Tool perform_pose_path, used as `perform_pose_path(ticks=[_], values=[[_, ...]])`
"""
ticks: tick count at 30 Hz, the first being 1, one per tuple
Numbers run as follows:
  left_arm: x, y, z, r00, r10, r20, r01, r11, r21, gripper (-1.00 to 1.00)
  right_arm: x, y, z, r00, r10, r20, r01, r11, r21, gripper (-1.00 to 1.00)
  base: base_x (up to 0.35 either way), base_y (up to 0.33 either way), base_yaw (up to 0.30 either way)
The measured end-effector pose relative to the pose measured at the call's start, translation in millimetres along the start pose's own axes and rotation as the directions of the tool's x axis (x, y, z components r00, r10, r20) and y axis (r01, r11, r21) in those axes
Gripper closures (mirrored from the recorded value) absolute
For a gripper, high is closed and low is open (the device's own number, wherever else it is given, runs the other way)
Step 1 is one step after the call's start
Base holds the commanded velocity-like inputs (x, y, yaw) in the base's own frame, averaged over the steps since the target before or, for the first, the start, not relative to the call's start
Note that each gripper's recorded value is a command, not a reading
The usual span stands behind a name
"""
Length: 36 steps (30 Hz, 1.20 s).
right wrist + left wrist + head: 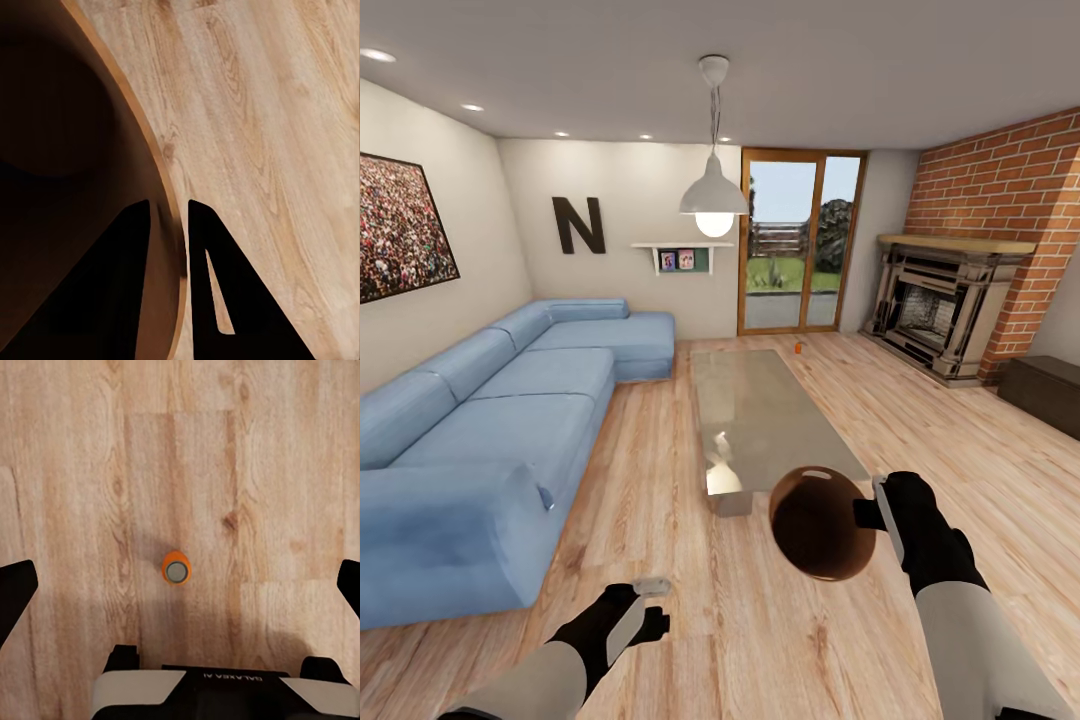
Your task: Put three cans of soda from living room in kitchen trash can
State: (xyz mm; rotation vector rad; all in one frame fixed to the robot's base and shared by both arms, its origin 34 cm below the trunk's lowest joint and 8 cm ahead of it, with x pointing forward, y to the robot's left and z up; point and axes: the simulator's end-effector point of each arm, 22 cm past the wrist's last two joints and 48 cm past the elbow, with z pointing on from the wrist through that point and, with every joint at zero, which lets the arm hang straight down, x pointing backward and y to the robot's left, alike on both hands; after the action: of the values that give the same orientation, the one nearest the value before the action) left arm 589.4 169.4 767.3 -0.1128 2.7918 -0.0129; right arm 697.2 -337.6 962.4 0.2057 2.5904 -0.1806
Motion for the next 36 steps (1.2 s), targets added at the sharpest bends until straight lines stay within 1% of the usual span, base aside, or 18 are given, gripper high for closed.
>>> perform_pose_path(ticks=[28,36], values=[[0.3,-3.6,26.0,1.000,0.007,0.001,-0.007,1.000,0.008,-1.00,3.9,2.4,24.9,1.000,0.001,0.001,-0.001,1.000,0.002,1.00,0.000,0.000,0.000],[4.8,-4.4,35.1,1.000,0.010,-0.010,-0.010,1.000,0.011,-1.00,6.0,2.8,32.8,1.000,0.001,0.002,-0.001,1.000,0.003,1.00,0.000,0.000,0.000]])
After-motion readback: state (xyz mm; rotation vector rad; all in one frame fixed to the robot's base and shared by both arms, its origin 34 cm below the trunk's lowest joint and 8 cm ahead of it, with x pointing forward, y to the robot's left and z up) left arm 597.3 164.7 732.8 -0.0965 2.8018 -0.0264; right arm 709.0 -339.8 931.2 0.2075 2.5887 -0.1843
